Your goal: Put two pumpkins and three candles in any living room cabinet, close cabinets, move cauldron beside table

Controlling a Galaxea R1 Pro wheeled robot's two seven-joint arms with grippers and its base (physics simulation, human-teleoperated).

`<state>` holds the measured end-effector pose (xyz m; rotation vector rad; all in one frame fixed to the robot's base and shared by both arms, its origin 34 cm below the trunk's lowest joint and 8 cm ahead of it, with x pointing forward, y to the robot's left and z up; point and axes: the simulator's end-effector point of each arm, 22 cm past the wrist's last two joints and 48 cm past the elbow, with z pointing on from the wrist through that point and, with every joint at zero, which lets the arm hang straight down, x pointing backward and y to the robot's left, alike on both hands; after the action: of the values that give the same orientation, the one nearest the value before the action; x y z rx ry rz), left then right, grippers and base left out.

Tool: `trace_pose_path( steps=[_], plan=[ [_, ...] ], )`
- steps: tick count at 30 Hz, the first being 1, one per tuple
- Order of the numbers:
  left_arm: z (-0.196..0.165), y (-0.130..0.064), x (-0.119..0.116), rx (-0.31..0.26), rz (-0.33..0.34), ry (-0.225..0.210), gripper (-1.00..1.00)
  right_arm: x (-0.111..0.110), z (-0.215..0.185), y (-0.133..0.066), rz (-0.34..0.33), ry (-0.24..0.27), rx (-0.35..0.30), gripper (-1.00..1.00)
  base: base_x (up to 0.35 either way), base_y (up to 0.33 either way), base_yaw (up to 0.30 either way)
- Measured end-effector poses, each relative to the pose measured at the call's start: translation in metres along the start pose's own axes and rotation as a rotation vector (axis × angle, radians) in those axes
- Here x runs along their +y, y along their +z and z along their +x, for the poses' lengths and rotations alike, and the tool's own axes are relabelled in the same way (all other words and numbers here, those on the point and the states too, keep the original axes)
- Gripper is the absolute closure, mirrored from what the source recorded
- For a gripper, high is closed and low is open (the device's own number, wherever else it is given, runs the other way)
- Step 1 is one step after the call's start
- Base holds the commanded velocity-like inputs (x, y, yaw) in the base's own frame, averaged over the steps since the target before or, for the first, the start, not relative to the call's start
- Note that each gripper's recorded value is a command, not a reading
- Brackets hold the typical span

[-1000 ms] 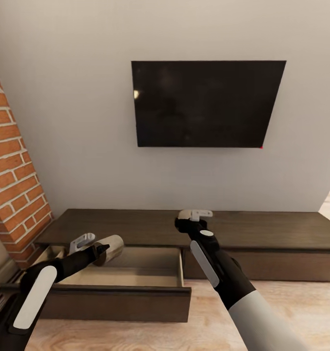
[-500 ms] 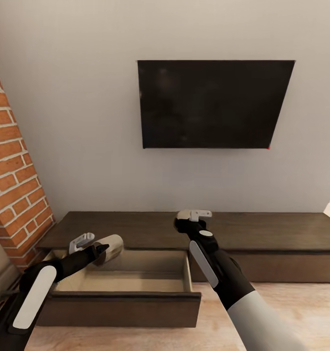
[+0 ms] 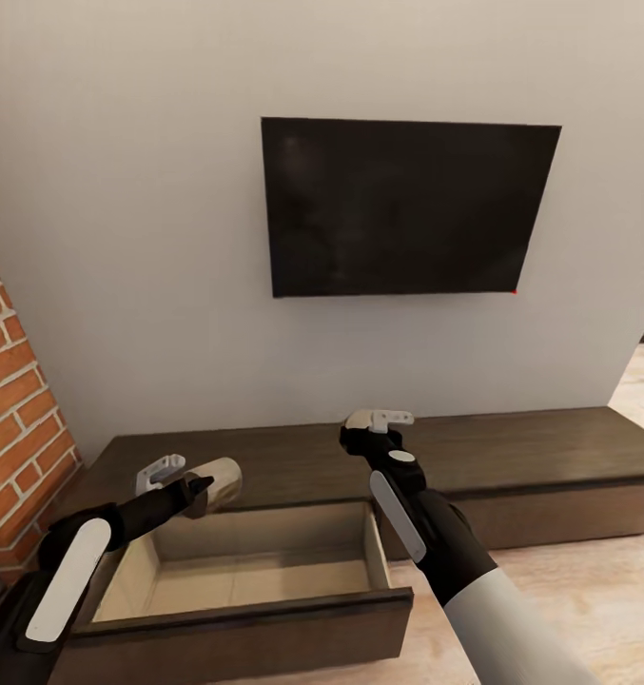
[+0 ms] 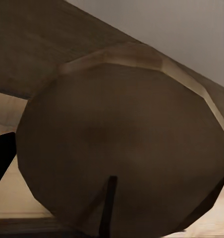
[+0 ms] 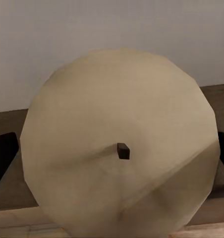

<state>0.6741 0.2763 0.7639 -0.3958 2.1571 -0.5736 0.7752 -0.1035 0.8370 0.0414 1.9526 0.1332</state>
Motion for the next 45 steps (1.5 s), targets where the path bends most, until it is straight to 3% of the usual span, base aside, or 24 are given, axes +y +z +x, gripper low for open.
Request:
trace_pose_path(
  steps=[8, 9, 10, 11, 12, 13, 18, 23, 27, 31, 33, 34, 38, 41, 42, 45],
  plan=[
    [-0.001, 0.000, 0.002, -0.002, -0.003, -0.005, 1.00, 0.001, 0.000, 0.000, -0.003, -0.001, 0.002, 1.00, -0.126, 0.175, -0.010],
    [-0.002, 0.008, 0.030, -0.046, -0.095, -0.017, 1.00, 0.006, 0.001, 0.000, -0.012, 0.004, 0.003, 1.00, -0.001, 0.001, 0.000],
    [0.009, 0.012, 0.058, -0.027, -0.186, 0.012, 1.00, 0.008, 0.003, 0.000, -0.016, 0.005, 0.009, 1.00, 0.000, 0.000, 0.000],
    [0.011, 0.016, 0.053, -0.033, -0.170, -0.015, 1.00, 0.011, 0.008, 0.001, -0.018, 0.005, 0.019, 1.00, 0.000, 0.000, 0.000],
    [0.015, 0.023, 0.063, -0.024, -0.213, -0.016, 1.00, 0.013, 0.020, 0.003, -0.017, 0.000, 0.047, 1.00, 0.000, 0.000, 0.000],
    [0.015, 0.029, 0.070, -0.018, -0.262, 0.009, 1.00, 0.016, 0.028, 0.005, -0.019, 0.001, 0.067, 1.00, 0.000, 0.000, 0.000],
    [0.007, 0.053, 0.067, 0.007, -0.358, 0.059, 1.00, 0.032, 0.051, 0.007, -0.029, -0.009, 0.120, 1.00, 0.000, 0.000, 0.000],
    [0.007, 0.081, 0.060, 0.077, -0.429, 0.051, 1.00, 0.022, 0.082, 0.014, 0.000, -0.034, 0.190, 1.00, 0.000, 0.000, 0.000],
    [0.003, 0.096, 0.046, 0.116, -0.441, 0.045, 1.00, 0.013, 0.079, 0.025, 0.024, -0.065, 0.208, 1.00, 0.000, 0.000, 0.000],
    [0.000, 0.095, 0.041, 0.164, -0.470, 0.066, 1.00, 0.002, 0.070, 0.040, 0.052, -0.084, 0.234, 1.00, 0.000, 0.000, 0.000],
    [0.008, 0.091, 0.041, 0.222, -0.494, 0.082, 1.00, -0.001, 0.069, 0.043, 0.059, -0.090, 0.240, 1.00, 0.000, 0.000, 0.000],
    [0.013, 0.087, 0.031, 0.292, -0.504, 0.109, 1.00, -0.003, 0.074, 0.044, 0.061, -0.081, 0.259, 1.00, 0.000, 0.000, 0.000],
    [0.018, 0.081, 0.028, 0.357, -0.522, 0.136, 1.00, -0.006, 0.099, 0.045, 0.055, -0.066, 0.319, 1.00, 0.000, 0.000, 0.000],
    [0.018, 0.080, 0.028, 0.363, -0.525, 0.142, 1.00, 0.001, 0.101, 0.045, 0.021, -0.064, 0.325, 1.00, 0.000, 0.000, 0.000],
    [0.017, 0.080, 0.029, 0.359, -0.524, 0.135, 1.00, 0.009, 0.111, 0.043, -0.012, -0.024, 0.360, 1.00, 0.000, 0.000, 0.000],
    [0.017, 0.080, 0.030, 0.357, -0.524, 0.132, 1.00, 0.016, 0.116, 0.041, -0.038, -0.013, 0.378, 1.00, 0.000, 0.000, 0.000]
  ],
)
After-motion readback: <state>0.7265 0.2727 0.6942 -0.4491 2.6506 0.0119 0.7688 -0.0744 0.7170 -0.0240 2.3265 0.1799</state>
